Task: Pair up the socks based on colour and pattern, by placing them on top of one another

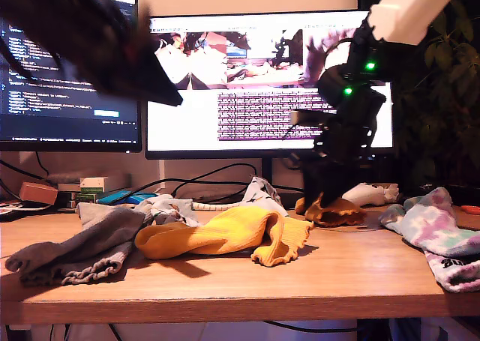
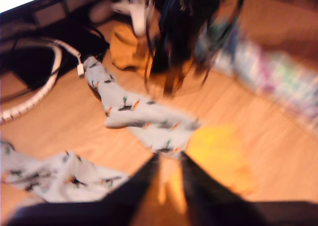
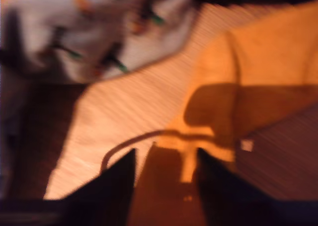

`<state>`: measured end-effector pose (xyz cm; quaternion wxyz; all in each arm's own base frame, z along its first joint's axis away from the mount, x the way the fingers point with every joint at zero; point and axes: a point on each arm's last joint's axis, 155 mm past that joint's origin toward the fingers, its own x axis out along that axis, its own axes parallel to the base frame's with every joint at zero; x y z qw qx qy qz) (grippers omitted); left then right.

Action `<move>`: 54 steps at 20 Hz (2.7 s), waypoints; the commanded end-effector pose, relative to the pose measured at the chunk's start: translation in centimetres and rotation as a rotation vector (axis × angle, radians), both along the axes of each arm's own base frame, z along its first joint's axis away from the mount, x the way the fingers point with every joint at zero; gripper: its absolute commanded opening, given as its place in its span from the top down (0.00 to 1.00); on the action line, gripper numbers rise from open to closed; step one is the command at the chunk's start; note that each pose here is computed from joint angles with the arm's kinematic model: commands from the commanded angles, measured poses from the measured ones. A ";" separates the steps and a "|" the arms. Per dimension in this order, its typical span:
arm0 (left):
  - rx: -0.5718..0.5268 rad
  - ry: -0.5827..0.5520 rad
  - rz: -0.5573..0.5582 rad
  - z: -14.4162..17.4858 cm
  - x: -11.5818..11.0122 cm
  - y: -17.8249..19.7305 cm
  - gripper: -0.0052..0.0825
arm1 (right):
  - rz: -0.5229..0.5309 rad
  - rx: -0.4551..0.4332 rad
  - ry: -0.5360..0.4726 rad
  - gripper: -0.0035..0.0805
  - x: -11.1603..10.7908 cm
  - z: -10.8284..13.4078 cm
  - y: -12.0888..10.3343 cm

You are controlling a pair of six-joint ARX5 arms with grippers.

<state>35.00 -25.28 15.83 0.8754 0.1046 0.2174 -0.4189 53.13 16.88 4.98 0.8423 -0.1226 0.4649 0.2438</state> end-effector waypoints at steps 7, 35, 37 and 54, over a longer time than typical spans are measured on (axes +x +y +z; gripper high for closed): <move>0.169 -0.043 -0.258 -8.5 -1.0 -2.7 0.42 | -0.071 0.055 0.108 0.97 -1.7 -0.3 -0.1; 0.297 0.012 -0.234 -14.3 -0.5 -2.6 0.97 | -0.253 -0.081 0.591 0.97 -16.3 1.8 0.6; 0.296 0.011 -0.231 -14.2 -0.3 -2.6 0.97 | -0.246 -0.105 0.625 0.97 -17.6 1.2 0.9; 0.288 0.009 -0.219 -13.7 0.3 -2.5 0.97 | -0.245 -0.133 0.319 0.69 -15.0 6.3 0.2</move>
